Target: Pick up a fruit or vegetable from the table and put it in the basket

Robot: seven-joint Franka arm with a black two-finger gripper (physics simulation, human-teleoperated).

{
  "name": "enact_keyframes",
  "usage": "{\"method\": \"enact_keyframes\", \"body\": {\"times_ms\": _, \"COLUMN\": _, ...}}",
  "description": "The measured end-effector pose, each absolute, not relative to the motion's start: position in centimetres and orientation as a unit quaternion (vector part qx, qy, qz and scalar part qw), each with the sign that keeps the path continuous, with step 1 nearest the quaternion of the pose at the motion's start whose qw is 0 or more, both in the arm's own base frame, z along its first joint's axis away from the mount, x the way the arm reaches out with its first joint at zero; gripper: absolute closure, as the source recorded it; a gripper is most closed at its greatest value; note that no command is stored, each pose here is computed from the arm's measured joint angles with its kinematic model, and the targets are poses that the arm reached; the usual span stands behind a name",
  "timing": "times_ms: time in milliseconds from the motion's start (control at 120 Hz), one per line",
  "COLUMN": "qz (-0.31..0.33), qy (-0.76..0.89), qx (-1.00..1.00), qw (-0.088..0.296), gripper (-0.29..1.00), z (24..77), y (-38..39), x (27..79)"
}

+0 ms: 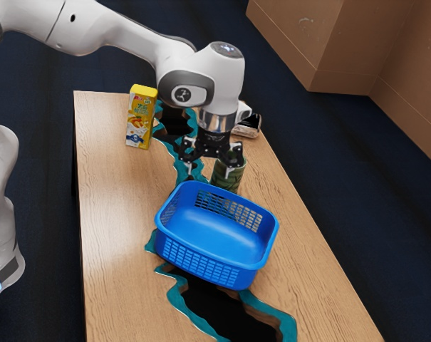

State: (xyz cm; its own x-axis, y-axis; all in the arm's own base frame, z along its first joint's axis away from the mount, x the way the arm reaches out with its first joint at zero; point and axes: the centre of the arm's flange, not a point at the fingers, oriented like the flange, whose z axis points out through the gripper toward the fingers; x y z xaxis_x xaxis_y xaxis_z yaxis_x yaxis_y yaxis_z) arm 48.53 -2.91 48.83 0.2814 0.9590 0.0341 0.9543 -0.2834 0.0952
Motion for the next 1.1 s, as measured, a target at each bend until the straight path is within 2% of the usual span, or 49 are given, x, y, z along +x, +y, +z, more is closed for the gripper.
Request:
{"method": "enact_keyframes", "body": {"times_ms": 358, "qz": 0.057, "qy": 0.565, "qx": 0.822, "qw": 0.038, "gripper": 0.0, "z": 49.1, "y": -3.0, "x": 48.9}}
{"method": "enact_keyframes", "body": {"times_ms": 1100, "qz": 0.043, "qy": 0.536, "qx": 0.842, "qw": 0.038, "gripper": 0.0, "z": 44.7, "y": -2.1, "x": 46.5}}
